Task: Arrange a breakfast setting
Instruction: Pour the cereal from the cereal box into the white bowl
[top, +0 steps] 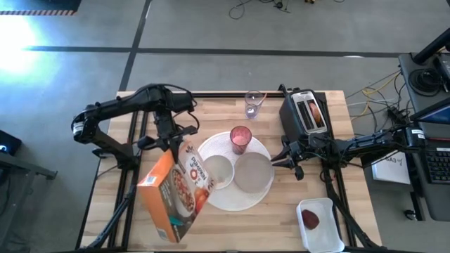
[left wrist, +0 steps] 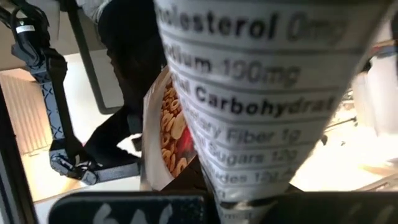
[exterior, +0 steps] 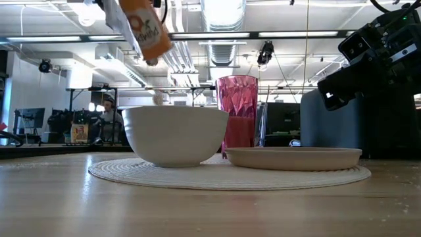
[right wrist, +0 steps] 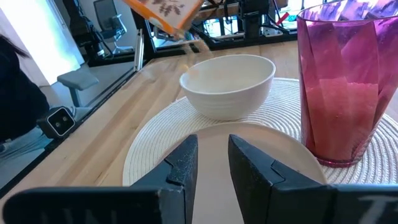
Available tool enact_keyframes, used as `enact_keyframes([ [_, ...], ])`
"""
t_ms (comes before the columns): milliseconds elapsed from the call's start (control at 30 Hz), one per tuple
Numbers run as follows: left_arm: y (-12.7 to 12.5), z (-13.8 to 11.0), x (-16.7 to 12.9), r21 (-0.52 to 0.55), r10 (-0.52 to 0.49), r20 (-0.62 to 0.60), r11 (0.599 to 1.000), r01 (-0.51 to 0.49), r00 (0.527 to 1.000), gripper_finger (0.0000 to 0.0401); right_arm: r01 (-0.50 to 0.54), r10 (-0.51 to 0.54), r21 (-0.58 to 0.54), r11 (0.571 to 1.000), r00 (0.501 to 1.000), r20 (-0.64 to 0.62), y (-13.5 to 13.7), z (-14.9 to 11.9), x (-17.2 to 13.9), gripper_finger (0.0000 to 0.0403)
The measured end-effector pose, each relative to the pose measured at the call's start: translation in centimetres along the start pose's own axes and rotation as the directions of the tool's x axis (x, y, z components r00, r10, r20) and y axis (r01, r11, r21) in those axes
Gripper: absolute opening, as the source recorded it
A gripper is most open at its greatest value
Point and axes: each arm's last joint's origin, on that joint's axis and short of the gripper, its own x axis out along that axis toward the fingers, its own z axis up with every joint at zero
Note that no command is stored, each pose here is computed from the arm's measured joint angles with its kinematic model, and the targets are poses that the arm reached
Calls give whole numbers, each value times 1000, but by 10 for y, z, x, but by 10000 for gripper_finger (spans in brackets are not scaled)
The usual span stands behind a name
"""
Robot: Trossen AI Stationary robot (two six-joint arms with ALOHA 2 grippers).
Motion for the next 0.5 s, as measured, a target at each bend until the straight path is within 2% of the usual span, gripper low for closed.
enact_keyframes([
  [267,-1,6,-14,-22,-45,67,999,46,997,0,0,0,0,1000,1000,0,0,0,0,73],
  [500,-1,6,-16,-50,-55,62,997,58,997,0,0,0,0,1000,1000,0,0,0,0,82],
])
